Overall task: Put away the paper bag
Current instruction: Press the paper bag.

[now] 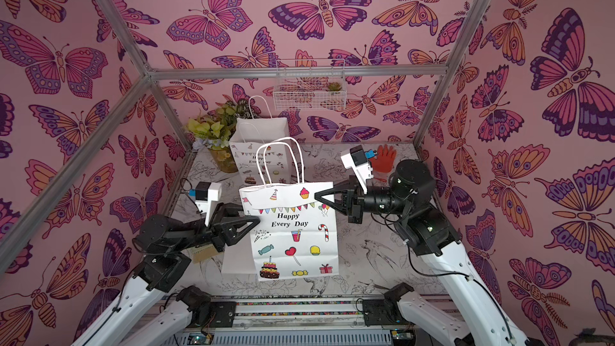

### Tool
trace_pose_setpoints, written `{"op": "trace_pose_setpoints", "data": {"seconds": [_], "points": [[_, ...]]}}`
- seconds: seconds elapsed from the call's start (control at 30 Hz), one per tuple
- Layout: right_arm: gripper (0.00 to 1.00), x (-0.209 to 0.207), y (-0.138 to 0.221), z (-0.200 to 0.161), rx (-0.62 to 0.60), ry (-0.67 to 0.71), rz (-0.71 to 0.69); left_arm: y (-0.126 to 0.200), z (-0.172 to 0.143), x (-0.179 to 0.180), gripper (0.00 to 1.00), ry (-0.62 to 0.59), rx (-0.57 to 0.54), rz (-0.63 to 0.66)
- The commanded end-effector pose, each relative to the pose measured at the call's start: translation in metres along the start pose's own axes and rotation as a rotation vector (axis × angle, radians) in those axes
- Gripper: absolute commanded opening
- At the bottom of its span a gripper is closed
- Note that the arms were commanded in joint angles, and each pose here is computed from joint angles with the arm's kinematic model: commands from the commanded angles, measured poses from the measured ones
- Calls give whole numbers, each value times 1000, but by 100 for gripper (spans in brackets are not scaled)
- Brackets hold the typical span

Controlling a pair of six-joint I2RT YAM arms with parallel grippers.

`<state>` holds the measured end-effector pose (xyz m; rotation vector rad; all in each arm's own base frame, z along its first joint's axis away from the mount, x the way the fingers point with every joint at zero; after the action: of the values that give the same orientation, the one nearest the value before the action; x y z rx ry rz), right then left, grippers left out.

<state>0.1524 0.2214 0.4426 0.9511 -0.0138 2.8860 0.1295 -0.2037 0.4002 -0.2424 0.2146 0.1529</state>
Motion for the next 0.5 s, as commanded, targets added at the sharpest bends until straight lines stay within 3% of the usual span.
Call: {"op": "trace_pose_setpoints", "data": {"seconds": [0.0, 0.1, 0.27, 0.33, 0.47], "points": [[0, 1, 1, -10, 32, -7, 24, -1, 11, 0, 20, -23, -39, 13], [0, 0, 1, -14, 43, -17, 24, -2, 12, 1, 5, -17, -44, 6], [0, 0, 1, -15, 44, -19, 25, -1, 13, 0, 0, -20, -57, 10], [10, 0, 1, -16, 43, -32, 36, 1, 16, 1, 0, -22, -69, 26], [50, 1, 0, -25, 53, -65, 79, 3, 19, 2, 0, -22, -93, 53]]}}
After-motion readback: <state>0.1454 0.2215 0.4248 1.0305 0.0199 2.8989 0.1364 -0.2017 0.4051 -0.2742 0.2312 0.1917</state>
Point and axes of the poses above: each gripper's point midway between its finger pads, its own y axis back along the fingers, its own x axis along the line the jaws close on, z = x × y, the point moved 2 cm from there along y, back along the fingers, and after that the axes turned 8 degrees about -y, right-handed, at the moved point
